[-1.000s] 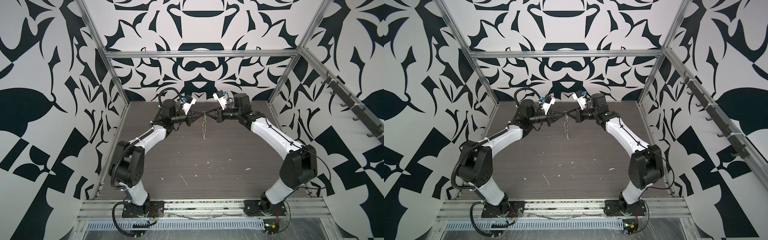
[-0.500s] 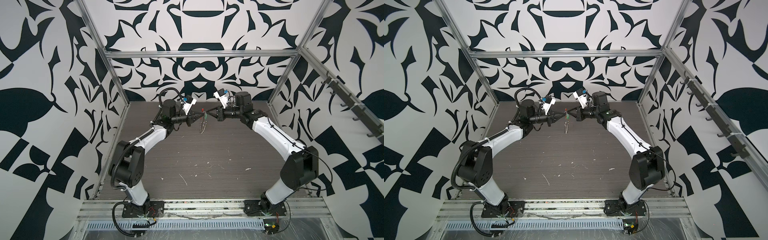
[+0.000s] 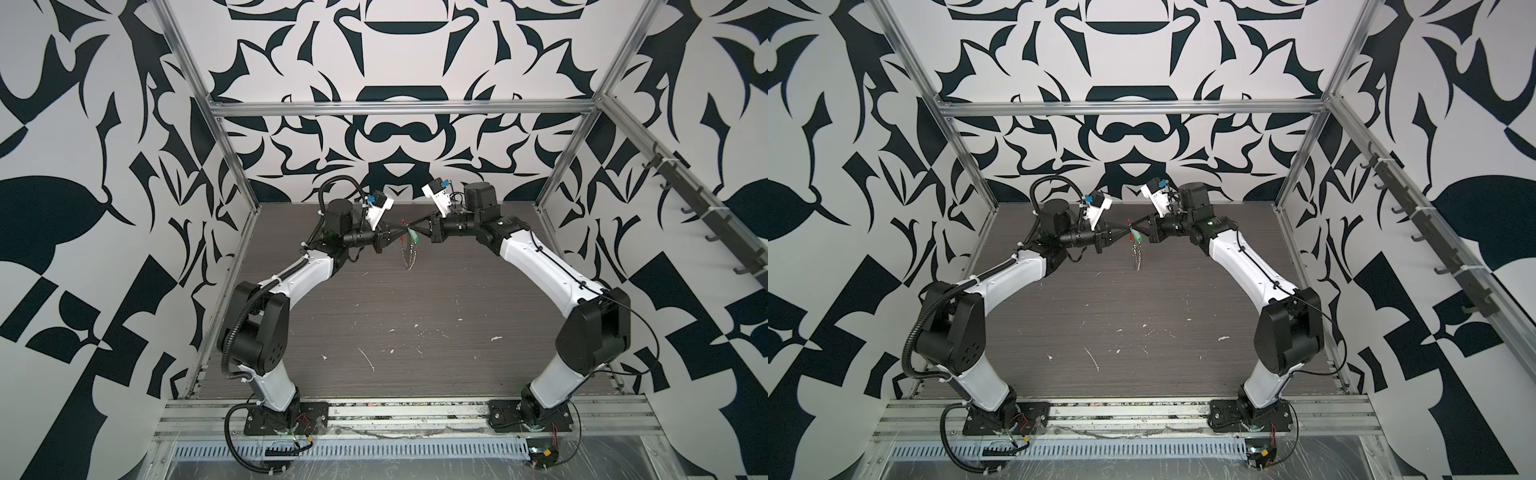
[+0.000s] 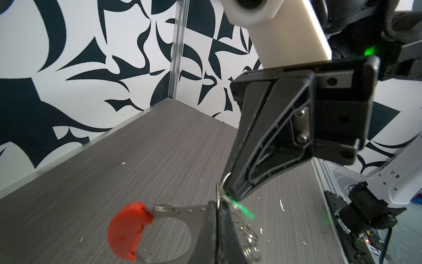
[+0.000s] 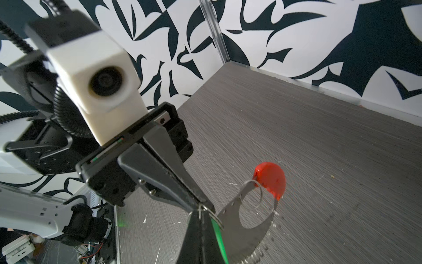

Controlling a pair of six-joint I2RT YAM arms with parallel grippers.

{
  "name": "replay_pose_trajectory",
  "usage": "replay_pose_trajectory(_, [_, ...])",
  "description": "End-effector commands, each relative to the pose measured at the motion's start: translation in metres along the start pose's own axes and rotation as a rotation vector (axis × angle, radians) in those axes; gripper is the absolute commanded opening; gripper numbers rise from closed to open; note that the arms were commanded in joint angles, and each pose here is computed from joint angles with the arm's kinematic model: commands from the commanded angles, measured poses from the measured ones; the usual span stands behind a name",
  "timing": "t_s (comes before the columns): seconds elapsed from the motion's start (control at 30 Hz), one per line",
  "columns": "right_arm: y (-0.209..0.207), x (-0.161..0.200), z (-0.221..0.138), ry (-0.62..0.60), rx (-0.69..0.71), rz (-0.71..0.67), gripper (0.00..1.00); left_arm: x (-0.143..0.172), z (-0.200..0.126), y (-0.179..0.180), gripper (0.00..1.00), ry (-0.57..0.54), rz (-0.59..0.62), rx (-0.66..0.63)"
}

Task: Attach keys to a key ring
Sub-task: Insert the key into the keyring.

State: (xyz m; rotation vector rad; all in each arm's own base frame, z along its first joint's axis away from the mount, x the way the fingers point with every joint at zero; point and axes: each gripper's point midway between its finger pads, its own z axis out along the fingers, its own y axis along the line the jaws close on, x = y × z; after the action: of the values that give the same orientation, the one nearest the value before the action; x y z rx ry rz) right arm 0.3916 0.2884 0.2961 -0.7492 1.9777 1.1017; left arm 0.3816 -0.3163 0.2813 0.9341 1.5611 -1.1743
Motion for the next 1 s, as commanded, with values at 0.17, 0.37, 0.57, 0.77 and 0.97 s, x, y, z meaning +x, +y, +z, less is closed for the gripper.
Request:
replay_pose_trajectory(0.17, [0.002,-0.017,-0.003,-0.024,0.027,-0.059,0.00,-0.023,0.000,-0.011,0.00,-0.031,0.039,0.037])
replay_pose_trajectory(0.37, [-0.002,-0.022,-0.004,-0.046,0.053,-0.056,0.00,-0.021,0.000,-0.013,0.00,-0.027,0.051,0.045])
replay_pose_trajectory(0.57, [-0.011,-0.024,-0.008,-0.058,0.080,-0.034,0.00,-0.022,-0.002,-0.017,0.00,-0.027,0.062,0.051])
replay_pose_trajectory(0.77, [-0.026,-0.020,-0.019,-0.078,0.097,0.014,0.00,-0.025,-0.004,-0.020,0.00,-0.033,0.078,0.052])
replay_pose_trajectory(0.97, [-0.029,-0.016,-0.025,-0.081,0.085,0.036,0.00,-0.027,-0.006,-0.023,0.00,-0.045,0.094,0.059])
